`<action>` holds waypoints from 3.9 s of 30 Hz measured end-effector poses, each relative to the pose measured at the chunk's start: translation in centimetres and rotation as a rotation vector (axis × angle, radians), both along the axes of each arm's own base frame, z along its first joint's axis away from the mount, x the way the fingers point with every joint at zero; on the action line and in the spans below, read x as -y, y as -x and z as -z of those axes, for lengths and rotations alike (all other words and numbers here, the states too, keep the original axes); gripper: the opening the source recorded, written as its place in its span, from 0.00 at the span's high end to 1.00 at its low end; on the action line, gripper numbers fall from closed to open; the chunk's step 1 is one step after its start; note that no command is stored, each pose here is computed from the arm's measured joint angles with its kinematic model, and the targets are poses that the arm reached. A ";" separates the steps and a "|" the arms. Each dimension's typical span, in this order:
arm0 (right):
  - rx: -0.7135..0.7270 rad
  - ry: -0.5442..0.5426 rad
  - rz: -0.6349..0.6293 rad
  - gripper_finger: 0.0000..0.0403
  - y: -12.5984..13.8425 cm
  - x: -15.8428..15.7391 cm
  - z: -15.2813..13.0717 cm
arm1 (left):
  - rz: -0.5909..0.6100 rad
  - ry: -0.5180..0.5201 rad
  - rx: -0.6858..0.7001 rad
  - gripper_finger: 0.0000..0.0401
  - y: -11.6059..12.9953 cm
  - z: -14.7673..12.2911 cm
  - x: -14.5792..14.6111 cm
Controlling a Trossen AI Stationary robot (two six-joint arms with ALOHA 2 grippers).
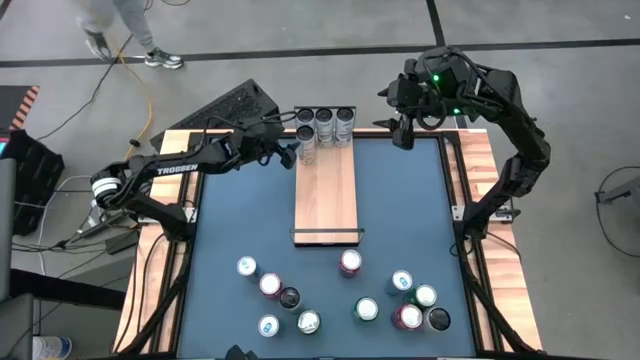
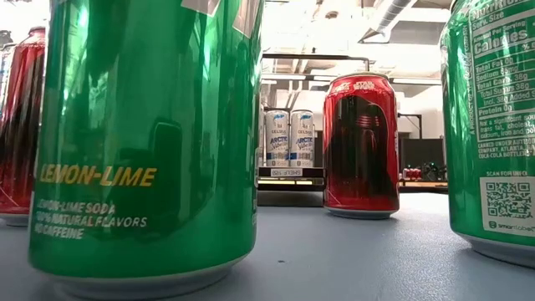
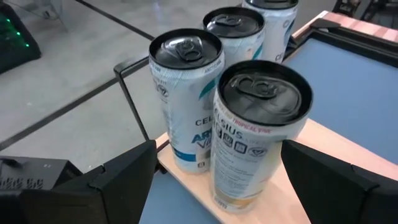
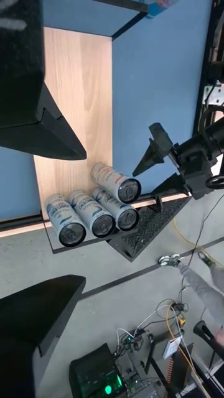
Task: Place canned beverage on shelf
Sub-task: Put the center white yellow soda can on the shelf, then put the right white yellow soda can on the shelf aligned with the other white yellow soda can
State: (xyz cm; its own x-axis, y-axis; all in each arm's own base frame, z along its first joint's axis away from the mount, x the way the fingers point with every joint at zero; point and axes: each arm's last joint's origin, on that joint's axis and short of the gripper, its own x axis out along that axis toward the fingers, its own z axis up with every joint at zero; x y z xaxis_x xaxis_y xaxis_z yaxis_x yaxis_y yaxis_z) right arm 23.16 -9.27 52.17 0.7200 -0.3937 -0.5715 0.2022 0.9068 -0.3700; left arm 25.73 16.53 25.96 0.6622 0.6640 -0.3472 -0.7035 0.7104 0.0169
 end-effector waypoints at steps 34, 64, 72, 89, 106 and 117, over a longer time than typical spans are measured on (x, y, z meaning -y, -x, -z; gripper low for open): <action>-0.075 -0.234 -0.215 0.25 -1.7 -0.1 2.2 | 0.171 0.086 0.185 0.17 5.1 -7.9 4.4; -0.249 -0.880 0.124 0.25 -0.7 -27.1 5.9 | 0.700 0.134 0.262 0.17 17.0 -22.6 15.7; -0.476 -0.953 0.168 0.25 -0.9 -32.9 9.4 | 0.726 0.151 0.243 0.17 16.8 -22.4 15.8; -0.007 -1.107 -0.060 0.25 -2.3 -32.7 4.9 | 0.725 0.153 0.243 0.17 16.3 -22.4 15.7; -0.519 -0.877 0.234 0.25 0.1 -31.1 11.2 | 0.709 0.177 0.215 0.17 15.7 -22.1 15.6; -0.766 -0.813 0.349 0.25 4.6 -35.0 15.9 | 0.713 0.162 0.209 0.17 15.7 -22.1 15.6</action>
